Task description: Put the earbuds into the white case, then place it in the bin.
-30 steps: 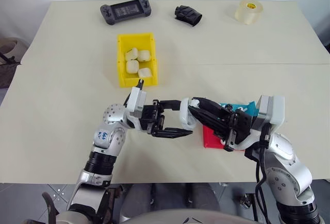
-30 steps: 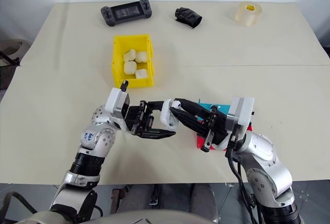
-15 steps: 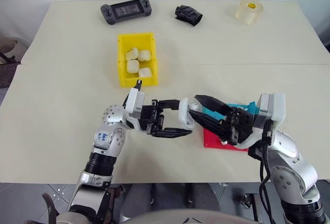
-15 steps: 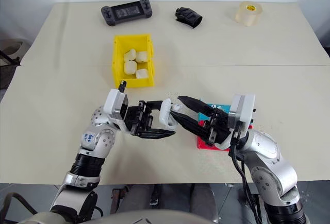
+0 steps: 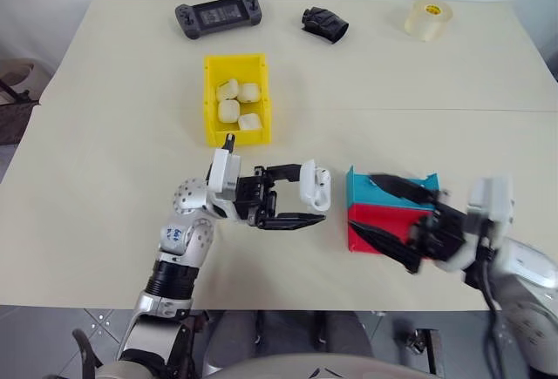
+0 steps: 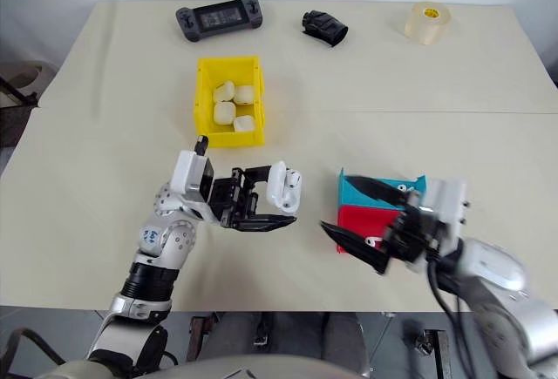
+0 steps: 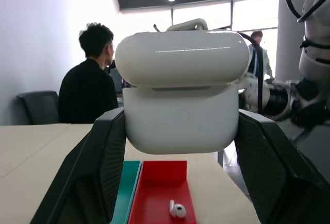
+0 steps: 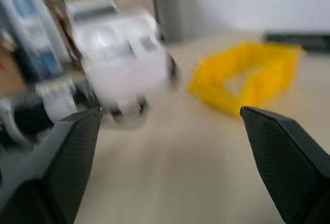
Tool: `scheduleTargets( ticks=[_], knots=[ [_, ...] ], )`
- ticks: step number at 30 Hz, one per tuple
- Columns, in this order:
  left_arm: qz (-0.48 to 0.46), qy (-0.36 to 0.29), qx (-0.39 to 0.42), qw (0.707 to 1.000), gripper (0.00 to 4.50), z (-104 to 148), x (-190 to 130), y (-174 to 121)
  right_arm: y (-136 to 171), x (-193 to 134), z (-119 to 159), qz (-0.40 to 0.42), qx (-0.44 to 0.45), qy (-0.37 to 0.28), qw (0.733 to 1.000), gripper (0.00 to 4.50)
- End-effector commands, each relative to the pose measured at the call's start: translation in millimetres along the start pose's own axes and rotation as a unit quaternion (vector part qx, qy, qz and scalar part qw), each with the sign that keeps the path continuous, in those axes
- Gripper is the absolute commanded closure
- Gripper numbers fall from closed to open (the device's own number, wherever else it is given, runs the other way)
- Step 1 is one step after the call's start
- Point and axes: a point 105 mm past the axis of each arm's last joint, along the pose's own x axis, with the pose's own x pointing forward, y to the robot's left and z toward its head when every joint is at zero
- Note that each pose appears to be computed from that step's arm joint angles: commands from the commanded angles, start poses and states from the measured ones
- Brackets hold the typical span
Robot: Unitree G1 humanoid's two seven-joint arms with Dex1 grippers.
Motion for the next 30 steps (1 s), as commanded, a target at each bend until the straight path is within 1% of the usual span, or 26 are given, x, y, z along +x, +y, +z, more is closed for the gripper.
scheduleTargets(
  ticks=[1,5,10,11,14,16,19,21,24,26,29,30],
  knots=[
    [-0.005,0.000,0.022,1.000,1.73,6,-1,-5,-12,-28,11,-0.027,-0.036,0.014,0.999,0.02],
    [0.006,0.004,0.023,1.000,1.73,6,-5,-8,-33,-61,2,-0.052,-0.076,0.085,0.992,0.02],
    [0.013,0.005,0.026,1.000,1.73,6,-5,-11,-53,-75,-5,-0.064,-0.075,0.139,0.985,0.02],
    [0.015,0.007,0.027,1.000,1.73,6,-6,-12,-59,-72,-6,-0.068,-0.064,0.161,0.982,0.02],
    [0.020,0.010,0.028,0.999,1.73,7,-6,-13,-72,-60,2,-0.063,-0.058,0.194,0.977,0.02],
    [0.024,0.011,0.028,0.999,1.73,7,-6,-15,-82,-51,3,-0.051,-0.067,0.239,0.967,0.02],
    [0.027,0.011,0.027,0.999,1.73,7,-6,-18,-95,-41,1,-0.043,-0.086,0.310,0.946,0.02],
    [0.028,0.011,0.026,0.999,1.73,7,-5,-20,-102,-36,2,-0.037,-0.094,0.339,0.935,0.02],
    [0.030,0.009,0.026,0.999,1.73,8,-3,-21,-113,-26,1,-0.015,-0.130,0.388,0.912,0.02],
    [0.030,0.008,0.026,0.999,1.73,8,-1,-22,-119,-22,-1,0.002,-0.163,0.411,0.897,0.02],
    [0.030,0.007,0.026,0.999,1.73,9,1,-22,-127,-19,-3,0.012,-0.183,0.427,0.886,0.02],
    [0.030,0.006,0.026,0.999,1.73,9,2,-22,-130,-18,-4,0.023,-0.197,0.436,0.878,0.02]
  ],
)
